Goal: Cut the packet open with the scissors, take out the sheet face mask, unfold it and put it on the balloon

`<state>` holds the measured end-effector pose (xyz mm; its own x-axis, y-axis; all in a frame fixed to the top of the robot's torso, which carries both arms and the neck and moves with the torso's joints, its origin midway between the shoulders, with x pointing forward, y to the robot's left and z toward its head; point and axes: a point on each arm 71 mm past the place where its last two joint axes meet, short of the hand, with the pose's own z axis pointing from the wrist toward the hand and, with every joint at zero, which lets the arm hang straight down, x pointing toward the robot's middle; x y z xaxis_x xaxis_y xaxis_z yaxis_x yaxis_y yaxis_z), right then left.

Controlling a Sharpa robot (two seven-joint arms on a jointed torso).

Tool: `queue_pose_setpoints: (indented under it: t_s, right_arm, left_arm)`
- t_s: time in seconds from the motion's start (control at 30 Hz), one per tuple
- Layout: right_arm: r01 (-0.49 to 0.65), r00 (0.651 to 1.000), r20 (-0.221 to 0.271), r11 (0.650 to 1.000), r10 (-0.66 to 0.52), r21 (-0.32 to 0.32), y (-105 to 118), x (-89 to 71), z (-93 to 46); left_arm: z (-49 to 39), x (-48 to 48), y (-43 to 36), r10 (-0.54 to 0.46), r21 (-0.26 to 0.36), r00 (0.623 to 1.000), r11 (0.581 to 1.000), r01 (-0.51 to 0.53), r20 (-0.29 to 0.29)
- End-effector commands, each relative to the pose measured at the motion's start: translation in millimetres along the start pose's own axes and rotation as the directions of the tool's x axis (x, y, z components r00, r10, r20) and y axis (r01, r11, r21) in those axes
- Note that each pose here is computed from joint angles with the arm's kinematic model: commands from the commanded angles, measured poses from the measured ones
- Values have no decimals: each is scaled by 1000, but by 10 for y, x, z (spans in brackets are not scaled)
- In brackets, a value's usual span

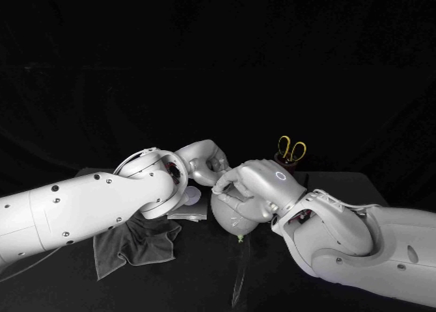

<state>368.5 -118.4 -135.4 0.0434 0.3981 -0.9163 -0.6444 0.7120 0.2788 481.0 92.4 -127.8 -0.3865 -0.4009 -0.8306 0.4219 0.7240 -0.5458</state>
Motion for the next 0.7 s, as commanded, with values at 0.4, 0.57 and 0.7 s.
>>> queue_pose_setpoints:
  t_s: [0.4,0.57,0.7]
  right_arm:
    - [-123,987,107,992,122,2,-120,-123,5]
    - [-156,976,157,988,154,1,-199,-202,47]
    - [-193,963,192,981,187,12,-286,-271,136]
  left_arm:
    - [3,-33,36,-8,2,1000,1000,8,12]
    - [-9,-59,85,-25,-4,1000,1000,25,16]
    - [-9,-78,131,-47,-13,999,999,47,16]
